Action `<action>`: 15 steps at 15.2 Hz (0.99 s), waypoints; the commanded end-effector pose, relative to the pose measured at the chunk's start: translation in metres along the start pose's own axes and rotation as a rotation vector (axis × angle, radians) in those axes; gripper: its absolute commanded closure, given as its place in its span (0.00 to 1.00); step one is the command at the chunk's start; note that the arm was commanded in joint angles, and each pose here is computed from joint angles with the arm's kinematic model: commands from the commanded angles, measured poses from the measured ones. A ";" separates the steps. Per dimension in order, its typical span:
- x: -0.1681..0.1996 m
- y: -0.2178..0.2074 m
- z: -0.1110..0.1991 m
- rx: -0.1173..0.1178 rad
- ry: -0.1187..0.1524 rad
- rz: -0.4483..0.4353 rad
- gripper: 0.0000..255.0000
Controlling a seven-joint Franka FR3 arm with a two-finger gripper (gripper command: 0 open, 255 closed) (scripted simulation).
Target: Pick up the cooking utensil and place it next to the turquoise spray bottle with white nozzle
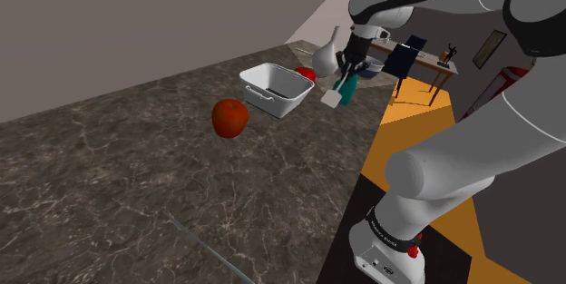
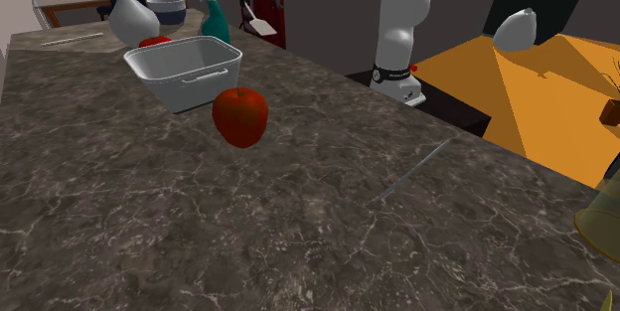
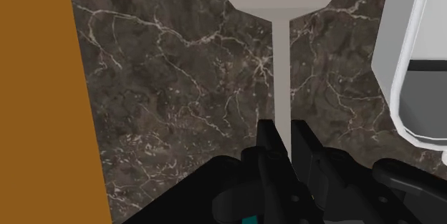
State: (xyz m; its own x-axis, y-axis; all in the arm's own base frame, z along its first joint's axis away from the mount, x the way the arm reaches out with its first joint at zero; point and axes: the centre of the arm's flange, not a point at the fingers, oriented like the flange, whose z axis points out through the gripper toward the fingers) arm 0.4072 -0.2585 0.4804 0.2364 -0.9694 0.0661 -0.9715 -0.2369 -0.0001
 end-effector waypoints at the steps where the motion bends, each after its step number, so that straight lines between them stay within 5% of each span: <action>1: -0.002 -0.001 0.011 0.000 0.000 0.000 1.00; 15: -0.006 -0.001 0.085 0.000 0.000 0.000 1.00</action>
State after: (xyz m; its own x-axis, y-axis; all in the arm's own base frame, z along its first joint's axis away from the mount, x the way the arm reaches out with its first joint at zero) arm 0.4073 -0.2580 0.4003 0.2365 -0.9694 0.0662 -0.9715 -0.2371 0.0000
